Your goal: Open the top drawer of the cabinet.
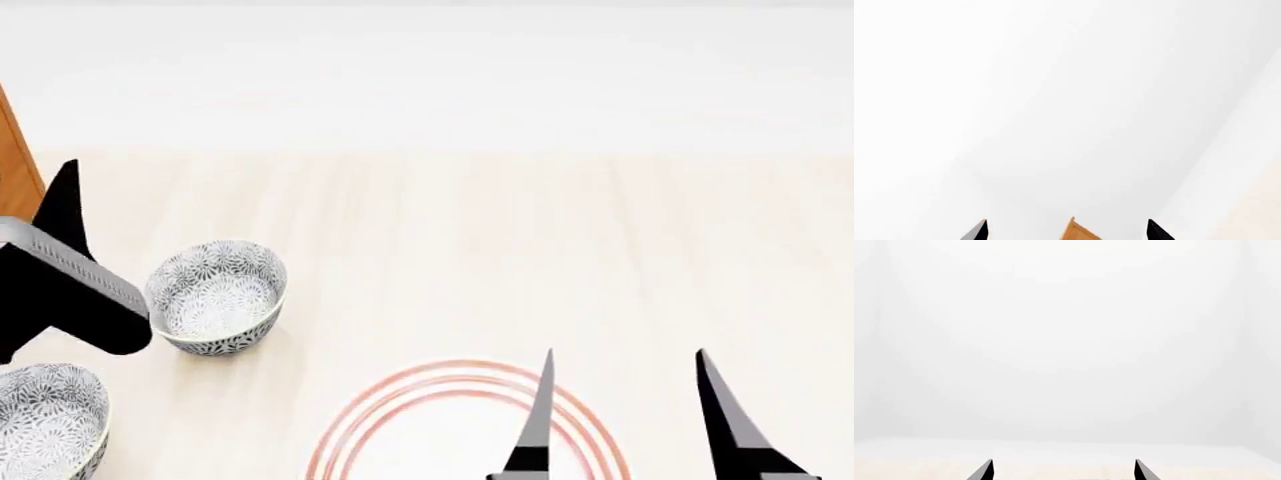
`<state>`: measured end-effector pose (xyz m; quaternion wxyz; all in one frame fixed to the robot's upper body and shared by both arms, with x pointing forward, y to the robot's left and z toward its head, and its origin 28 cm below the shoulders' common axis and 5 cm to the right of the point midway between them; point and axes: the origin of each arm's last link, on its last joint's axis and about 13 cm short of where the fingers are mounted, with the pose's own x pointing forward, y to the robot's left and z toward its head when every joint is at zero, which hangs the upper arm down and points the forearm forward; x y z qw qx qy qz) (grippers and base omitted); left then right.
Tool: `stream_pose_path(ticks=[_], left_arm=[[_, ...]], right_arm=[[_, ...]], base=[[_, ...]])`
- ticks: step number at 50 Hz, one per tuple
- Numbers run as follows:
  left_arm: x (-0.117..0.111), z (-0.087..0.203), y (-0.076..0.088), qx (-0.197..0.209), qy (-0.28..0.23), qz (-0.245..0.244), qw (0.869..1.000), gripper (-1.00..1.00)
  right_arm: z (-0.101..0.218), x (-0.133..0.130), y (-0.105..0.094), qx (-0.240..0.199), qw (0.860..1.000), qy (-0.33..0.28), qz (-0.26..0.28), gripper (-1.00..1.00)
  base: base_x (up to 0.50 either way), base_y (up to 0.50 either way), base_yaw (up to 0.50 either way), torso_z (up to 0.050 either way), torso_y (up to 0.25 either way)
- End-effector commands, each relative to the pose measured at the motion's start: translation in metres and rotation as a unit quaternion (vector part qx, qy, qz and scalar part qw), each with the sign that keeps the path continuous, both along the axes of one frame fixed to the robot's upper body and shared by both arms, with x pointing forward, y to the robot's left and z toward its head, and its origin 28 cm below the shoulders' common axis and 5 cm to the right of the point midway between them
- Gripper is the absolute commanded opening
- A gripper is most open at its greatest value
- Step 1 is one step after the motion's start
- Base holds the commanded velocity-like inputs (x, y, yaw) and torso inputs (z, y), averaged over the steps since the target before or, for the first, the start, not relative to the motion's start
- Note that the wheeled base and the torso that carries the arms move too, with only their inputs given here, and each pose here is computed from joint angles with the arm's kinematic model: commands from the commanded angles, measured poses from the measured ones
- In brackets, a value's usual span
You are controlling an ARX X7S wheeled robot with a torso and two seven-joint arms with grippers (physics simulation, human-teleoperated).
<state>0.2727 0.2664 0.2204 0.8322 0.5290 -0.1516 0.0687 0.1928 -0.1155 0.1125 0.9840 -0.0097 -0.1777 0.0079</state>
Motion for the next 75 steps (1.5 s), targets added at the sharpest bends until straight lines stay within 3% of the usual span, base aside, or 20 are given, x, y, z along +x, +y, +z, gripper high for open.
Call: stream_pose_path(ticks=[1, 7, 15, 20, 21, 24, 47, 57, 61, 75], left_arm=[[0.035, 0.018, 0.017, 0.163, 0.006, 0.128, 0.978, 1.00], [0.040, 0.018, 0.022, 0.198, 0.012, 0.165, 0.966, 1.00], [0.040, 0.023, 0.027, 0.206, 0.031, 0.182, 0.961, 1.00], [0.041, 0.018, 0.027, 0.199, 0.058, 0.170, 0.964, 1.00], [0.040, 0.017, 0.025, 0.175, 0.075, 0.146, 0.971, 1.00], [0.045, 0.020, 0.023, 0.143, 0.070, 0.137, 0.978, 1.00], [0.050, 0.002, 0.018, 0.117, 0.130, 0.111, 0.978, 1.00], [0.068, 0.001, 0.023, 0.132, 0.181, 0.163, 0.961, 1.00], [0.076, 0.002, 0.027, 0.157, 0.204, 0.193, 0.947, 1.00], [0.095, 0.010, 0.035, 0.167, 0.229, 0.239, 0.929, 1.00]], right_arm=[[-0.004, 0.000, 0.000, -0.009, 1.000, 0.003, 0.004, 1.00], [-0.004, -0.002, 0.000, -0.012, 1.000, 0.005, 0.005, 1.00], [-0.003, -0.002, 0.000, -0.016, 1.000, 0.007, 0.008, 1.00], [-0.003, -0.002, 0.001, -0.017, 1.000, 0.008, 0.009, 1.00], [-0.004, -0.002, 0.001, -0.019, 1.000, 0.008, 0.011, 1.00], [-0.005, -0.001, 0.001, -0.021, 1.000, 0.011, 0.011, 1.00], [-0.010, -0.003, 0.002, -0.025, 0.999, 0.018, 0.017, 1.00], [-0.011, -0.002, 0.003, -0.030, 0.999, 0.019, 0.021, 1.00], [-0.011, -0.001, 0.003, -0.029, 0.999, 0.021, 0.022, 1.00], [-0.012, -0.002, 0.002, -0.030, 0.999, 0.021, 0.022, 1.00]], base=[[0.00, 0.00, 0.00, 0.000, 0.000], [0.00, 0.00, 0.00, 0.000, 0.000], [0.00, 0.00, 0.00, 0.000, 0.000], [0.00, 0.00, 0.00, 0.000, 0.000], [0.00, 0.00, 0.00, 0.000, 0.000], [0.00, 0.00, 0.00, 0.000, 0.000], [0.00, 0.00, 0.00, 0.000, 0.000], [0.00, 0.00, 0.00, 0.000, 0.000], [0.00, 0.00, 0.00, 0.000, 0.000], [0.00, 0.00, 0.00, 0.000, 0.000]])
